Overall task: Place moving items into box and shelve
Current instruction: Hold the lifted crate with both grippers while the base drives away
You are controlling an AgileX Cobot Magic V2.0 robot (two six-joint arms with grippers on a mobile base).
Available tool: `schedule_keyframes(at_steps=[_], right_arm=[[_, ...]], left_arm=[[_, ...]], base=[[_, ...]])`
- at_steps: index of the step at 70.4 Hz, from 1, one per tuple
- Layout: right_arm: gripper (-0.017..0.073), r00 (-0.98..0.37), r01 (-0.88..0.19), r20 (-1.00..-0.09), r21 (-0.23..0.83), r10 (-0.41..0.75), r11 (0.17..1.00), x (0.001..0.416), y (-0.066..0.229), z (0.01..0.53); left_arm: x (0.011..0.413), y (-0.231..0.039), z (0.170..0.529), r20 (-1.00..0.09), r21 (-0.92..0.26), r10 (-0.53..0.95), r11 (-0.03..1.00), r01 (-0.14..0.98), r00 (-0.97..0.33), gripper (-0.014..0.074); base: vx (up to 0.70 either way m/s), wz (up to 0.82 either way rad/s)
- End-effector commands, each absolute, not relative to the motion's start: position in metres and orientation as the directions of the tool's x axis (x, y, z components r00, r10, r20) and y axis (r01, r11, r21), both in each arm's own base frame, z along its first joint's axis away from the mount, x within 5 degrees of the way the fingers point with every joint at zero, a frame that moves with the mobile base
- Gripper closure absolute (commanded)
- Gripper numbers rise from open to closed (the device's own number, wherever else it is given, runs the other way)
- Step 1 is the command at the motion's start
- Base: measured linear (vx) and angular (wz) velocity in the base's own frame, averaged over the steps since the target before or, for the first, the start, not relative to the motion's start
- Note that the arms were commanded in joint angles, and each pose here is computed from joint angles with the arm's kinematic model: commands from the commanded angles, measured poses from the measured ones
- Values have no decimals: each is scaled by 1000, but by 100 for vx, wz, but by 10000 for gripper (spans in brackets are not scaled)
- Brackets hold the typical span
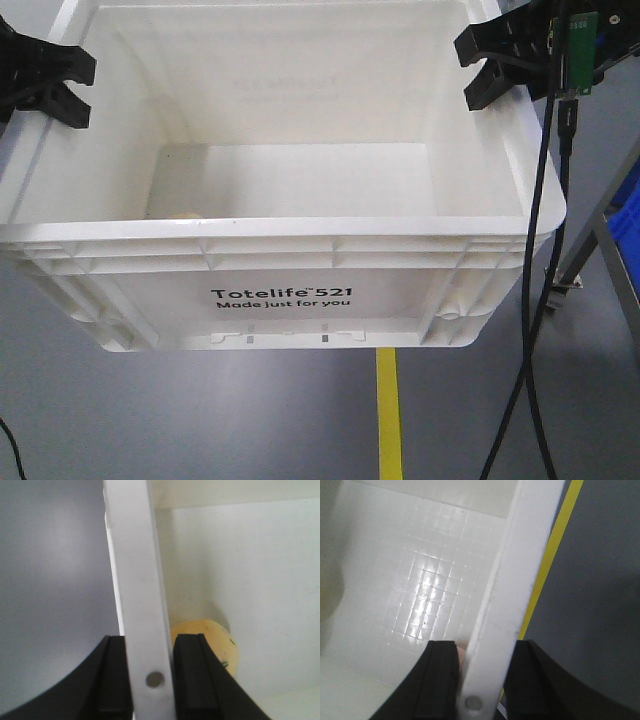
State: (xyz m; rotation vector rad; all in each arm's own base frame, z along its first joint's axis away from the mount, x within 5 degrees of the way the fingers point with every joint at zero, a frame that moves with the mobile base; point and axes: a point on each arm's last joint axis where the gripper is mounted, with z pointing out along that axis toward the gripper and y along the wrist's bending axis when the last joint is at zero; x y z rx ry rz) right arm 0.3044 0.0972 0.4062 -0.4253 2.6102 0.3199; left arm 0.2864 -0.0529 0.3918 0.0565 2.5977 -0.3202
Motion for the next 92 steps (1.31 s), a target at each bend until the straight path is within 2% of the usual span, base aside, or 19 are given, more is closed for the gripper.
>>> schedule_keyframes(at_steps=[1,92], right_arm=[[571,-769,-420,-595,196,-233,886,285,101,438],[571,-768,-419,-596,194,-233,887,286,101,438]], left_arm=[[280,-58,426,-653,-276,-72,950,148,-754,610],[280,-58,425,-652,-276,-72,950,148,-755,610]], base=[[57,-7],[56,-8]])
